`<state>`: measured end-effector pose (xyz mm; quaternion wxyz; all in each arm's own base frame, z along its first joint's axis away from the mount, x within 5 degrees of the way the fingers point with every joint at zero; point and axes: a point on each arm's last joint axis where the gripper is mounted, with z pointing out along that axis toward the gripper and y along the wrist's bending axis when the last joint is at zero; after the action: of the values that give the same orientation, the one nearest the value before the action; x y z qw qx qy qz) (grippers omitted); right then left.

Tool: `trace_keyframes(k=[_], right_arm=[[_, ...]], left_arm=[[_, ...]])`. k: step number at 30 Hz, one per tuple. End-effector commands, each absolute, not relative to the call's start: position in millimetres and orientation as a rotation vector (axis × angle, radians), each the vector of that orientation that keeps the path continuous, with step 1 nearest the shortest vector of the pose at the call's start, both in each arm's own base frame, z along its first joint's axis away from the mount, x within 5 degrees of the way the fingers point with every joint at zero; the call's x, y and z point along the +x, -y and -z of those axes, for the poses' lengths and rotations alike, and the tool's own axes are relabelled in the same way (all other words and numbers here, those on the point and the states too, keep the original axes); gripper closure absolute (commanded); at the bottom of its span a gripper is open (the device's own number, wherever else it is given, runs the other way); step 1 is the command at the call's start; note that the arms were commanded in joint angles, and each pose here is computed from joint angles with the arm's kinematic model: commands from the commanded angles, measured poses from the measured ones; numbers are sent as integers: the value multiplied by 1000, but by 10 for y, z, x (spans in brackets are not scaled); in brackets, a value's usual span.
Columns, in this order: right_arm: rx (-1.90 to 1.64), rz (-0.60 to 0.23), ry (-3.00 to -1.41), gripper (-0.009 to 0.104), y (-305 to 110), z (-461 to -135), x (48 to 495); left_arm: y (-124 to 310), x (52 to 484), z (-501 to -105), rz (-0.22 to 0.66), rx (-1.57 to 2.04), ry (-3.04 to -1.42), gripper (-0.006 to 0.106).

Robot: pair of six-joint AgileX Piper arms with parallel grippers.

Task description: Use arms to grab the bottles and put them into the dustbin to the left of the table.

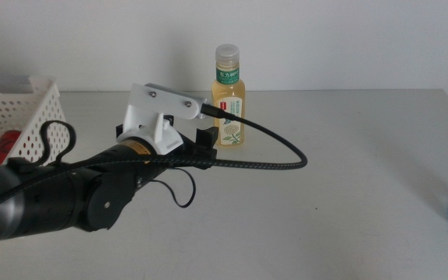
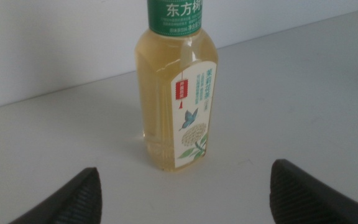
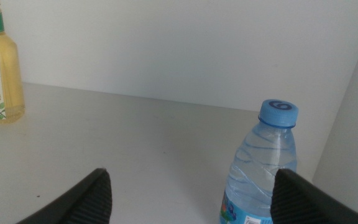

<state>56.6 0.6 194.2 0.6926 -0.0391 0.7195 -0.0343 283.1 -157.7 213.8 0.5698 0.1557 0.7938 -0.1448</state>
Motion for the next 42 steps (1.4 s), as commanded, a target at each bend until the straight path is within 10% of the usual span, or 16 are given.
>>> trace_keyframes(k=[1, 42], right_arm=[[-86, 103, -1502, 30, 3, -2055, 544], [-86, 103, -1502, 30, 3, -2055, 544]], left_arm=[[1707, 2981, -2383, 359, 295, -1731, 10], [2298, 4235, -2047, 339, 247, -1572, 10]])
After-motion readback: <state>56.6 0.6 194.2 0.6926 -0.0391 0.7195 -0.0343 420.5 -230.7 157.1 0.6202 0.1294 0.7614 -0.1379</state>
